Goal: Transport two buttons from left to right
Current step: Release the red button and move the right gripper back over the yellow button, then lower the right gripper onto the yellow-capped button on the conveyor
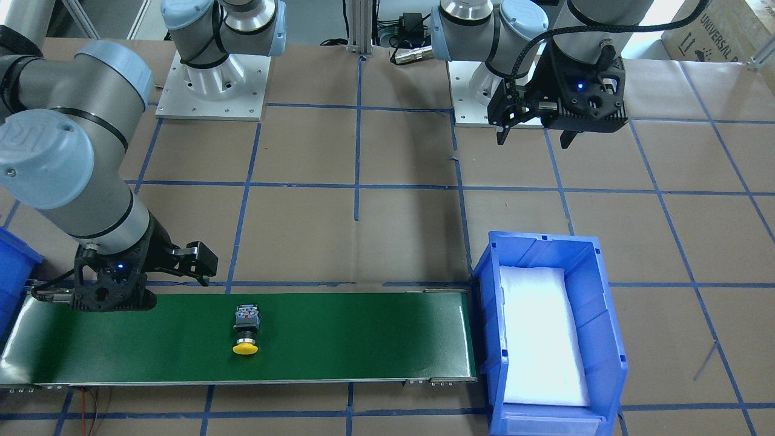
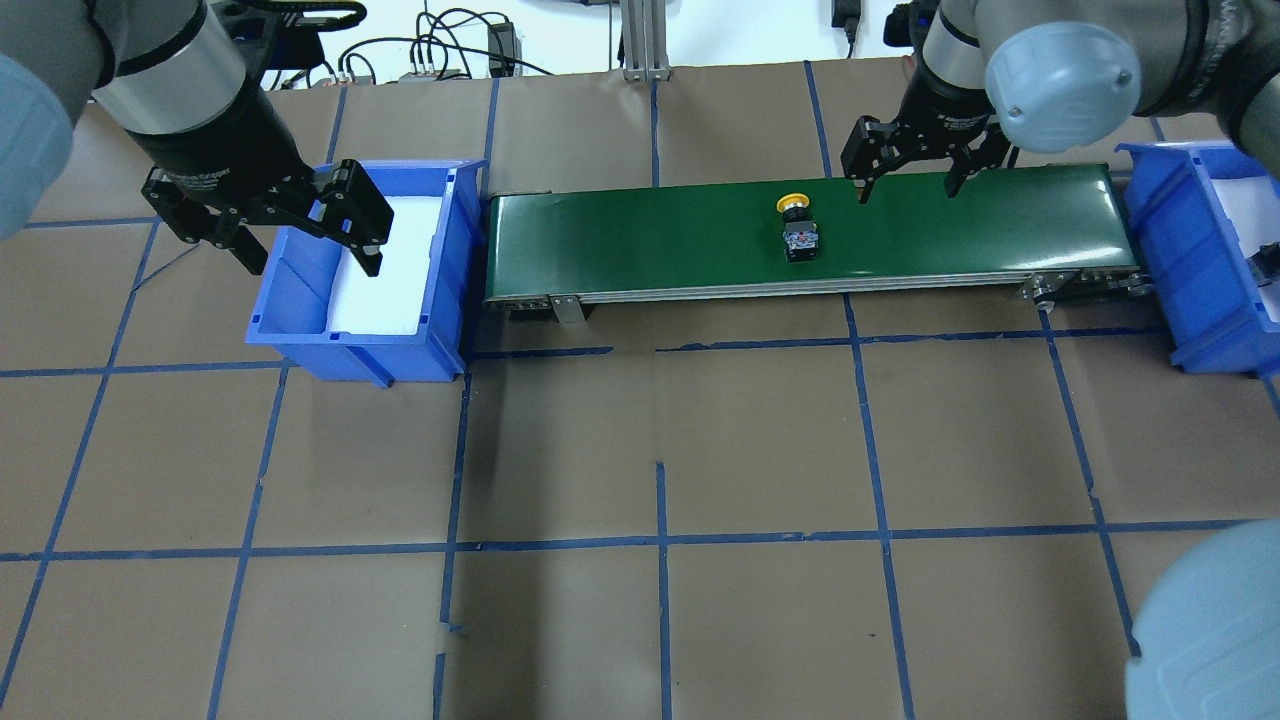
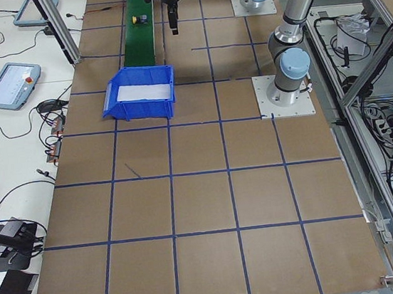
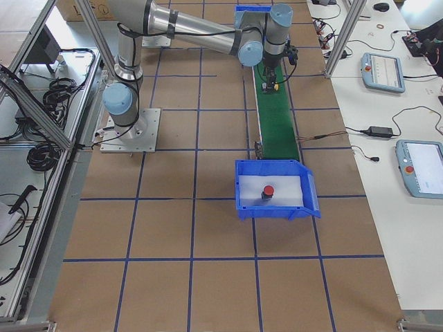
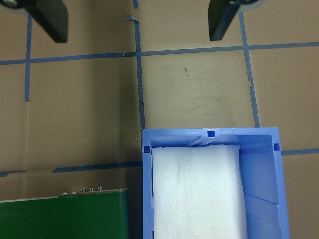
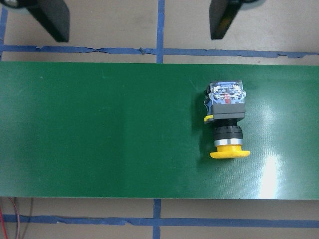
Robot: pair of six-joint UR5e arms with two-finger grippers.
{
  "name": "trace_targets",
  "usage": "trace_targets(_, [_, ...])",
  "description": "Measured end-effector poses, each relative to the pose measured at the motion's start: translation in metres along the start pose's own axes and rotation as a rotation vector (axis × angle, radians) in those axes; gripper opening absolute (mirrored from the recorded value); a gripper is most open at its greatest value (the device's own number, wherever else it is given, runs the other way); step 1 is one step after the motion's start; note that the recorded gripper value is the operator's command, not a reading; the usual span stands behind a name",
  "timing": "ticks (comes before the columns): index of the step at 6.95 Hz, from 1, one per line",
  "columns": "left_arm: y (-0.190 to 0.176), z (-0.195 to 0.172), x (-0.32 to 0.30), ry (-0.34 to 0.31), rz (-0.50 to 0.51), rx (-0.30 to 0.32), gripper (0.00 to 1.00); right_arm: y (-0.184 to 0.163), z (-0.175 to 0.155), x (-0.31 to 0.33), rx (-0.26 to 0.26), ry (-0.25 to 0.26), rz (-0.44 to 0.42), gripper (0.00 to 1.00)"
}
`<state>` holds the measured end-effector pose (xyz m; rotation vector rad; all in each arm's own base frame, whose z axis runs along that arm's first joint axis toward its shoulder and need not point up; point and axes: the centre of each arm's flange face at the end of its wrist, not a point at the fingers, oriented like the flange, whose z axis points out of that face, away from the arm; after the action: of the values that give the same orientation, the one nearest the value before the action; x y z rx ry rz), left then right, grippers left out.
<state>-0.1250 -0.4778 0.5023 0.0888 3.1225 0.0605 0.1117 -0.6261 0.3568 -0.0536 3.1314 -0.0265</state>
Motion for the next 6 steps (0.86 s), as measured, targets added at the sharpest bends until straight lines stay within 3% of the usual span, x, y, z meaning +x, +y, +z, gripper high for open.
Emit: trace_targets(6, [0.000, 0.000, -0.002, 0.001, -0.003, 0.000, 1.00, -0.007, 0.059, -0.014, 0.039, -0.002, 0.021, 0.98])
